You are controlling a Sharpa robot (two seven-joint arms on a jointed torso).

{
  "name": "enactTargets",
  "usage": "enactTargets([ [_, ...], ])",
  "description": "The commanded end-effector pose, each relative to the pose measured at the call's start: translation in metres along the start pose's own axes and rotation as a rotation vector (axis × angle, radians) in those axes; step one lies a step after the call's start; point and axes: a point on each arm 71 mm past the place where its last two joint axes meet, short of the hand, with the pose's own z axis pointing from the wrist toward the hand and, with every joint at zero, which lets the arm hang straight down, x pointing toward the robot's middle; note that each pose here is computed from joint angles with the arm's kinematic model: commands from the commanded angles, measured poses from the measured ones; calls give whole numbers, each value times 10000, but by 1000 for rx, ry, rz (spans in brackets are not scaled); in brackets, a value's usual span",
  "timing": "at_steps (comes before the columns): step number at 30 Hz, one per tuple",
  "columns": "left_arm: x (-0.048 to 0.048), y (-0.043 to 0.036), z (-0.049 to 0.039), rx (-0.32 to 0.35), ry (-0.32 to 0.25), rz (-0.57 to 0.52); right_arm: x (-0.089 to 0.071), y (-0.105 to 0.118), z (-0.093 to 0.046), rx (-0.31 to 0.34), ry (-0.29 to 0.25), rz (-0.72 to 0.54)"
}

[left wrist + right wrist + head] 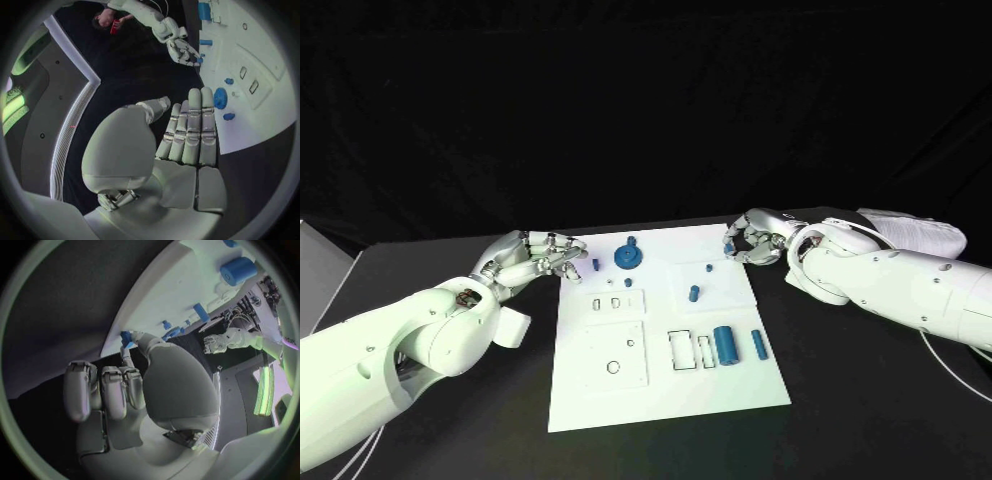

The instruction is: Assemble the parts on the task board

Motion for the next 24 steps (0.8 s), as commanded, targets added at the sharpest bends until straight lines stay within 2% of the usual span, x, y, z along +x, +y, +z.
enactTargets([
  [1,20,-8,4,8,18,-3,17,-2,-1,-1,7,-16],
  [24,18,3,13,6,18,-3,21,-11,11,-1,8,-18],
])
